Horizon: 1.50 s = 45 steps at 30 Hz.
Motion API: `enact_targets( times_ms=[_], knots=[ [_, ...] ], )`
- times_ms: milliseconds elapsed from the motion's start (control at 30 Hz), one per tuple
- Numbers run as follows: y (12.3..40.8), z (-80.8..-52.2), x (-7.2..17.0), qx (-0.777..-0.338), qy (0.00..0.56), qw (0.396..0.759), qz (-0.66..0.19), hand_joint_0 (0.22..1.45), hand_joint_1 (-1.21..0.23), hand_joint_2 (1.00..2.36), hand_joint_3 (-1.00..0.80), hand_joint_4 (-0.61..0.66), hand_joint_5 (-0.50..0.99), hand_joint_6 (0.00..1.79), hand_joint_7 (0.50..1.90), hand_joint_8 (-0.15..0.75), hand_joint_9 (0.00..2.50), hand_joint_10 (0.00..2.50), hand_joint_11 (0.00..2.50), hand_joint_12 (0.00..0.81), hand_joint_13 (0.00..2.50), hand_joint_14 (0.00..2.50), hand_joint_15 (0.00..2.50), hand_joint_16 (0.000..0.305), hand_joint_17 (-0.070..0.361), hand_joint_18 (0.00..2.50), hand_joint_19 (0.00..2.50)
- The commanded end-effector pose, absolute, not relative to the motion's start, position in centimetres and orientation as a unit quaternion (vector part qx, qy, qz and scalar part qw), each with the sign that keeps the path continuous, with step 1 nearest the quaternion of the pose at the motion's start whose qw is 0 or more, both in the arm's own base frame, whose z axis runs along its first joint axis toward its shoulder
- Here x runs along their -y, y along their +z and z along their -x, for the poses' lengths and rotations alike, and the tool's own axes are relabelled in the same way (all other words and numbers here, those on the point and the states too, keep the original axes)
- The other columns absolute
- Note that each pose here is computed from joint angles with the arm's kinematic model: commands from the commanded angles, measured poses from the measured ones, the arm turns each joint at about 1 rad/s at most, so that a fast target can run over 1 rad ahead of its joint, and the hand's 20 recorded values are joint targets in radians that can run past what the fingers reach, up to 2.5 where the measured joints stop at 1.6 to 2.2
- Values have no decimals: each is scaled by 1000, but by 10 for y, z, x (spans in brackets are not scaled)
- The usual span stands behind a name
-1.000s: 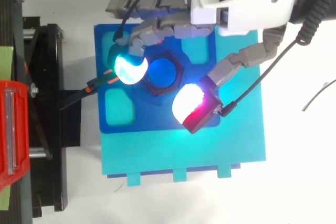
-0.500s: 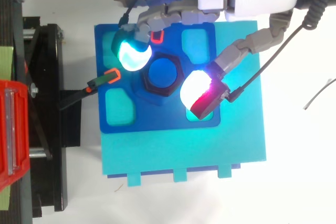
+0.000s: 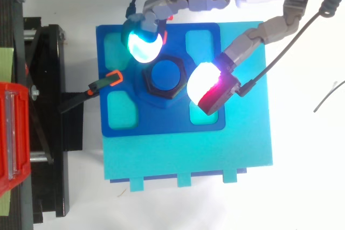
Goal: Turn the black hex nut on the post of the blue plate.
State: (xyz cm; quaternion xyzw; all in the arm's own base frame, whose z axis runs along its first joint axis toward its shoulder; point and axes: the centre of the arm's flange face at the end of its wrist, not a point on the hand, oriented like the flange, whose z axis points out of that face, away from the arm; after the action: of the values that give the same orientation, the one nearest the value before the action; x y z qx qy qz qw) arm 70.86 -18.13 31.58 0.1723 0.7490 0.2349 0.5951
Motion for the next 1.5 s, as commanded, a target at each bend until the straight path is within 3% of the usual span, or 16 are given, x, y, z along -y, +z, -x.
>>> enact_targets(
  times_ms=[0, 467, 733, 967, 1467],
  knots=[
    [324, -709, 183, -751, 232, 595, -170, 436, -466, 1000, -500, 185, -233, 503, 872, 233, 0, 0, 0, 344, 0, 0, 0, 45, 101, 0, 0],
    [339, -717, 175, -743, 231, 606, -164, 437, -470, 1000, -500, 183, -233, 503, 874, 232, 0, 0, 0, 343, 0, 0, 0, 45, 100, 0, 0],
    [331, -722, 154, -744, 229, 605, -166, 436, -590, 1000, -500, 169, -241, 503, 876, 230, 0, 0, 0, 342, 0, 0, 0, 44, 100, 0, 0],
    [318, -726, 130, -744, 239, 601, -168, 431, -522, 1000, -500, 173, -241, 503, 876, 233, 0, 0, 0, 345, 0, 0, 0, 45, 101, 0, 0],
    [319, -729, 120, -742, 235, 606, -165, 432, -465, 1000, -500, 175, -240, 503, 871, 231, 0, 0, 0, 343, 0, 0, 0, 45, 101, 0, 0]
  ],
)
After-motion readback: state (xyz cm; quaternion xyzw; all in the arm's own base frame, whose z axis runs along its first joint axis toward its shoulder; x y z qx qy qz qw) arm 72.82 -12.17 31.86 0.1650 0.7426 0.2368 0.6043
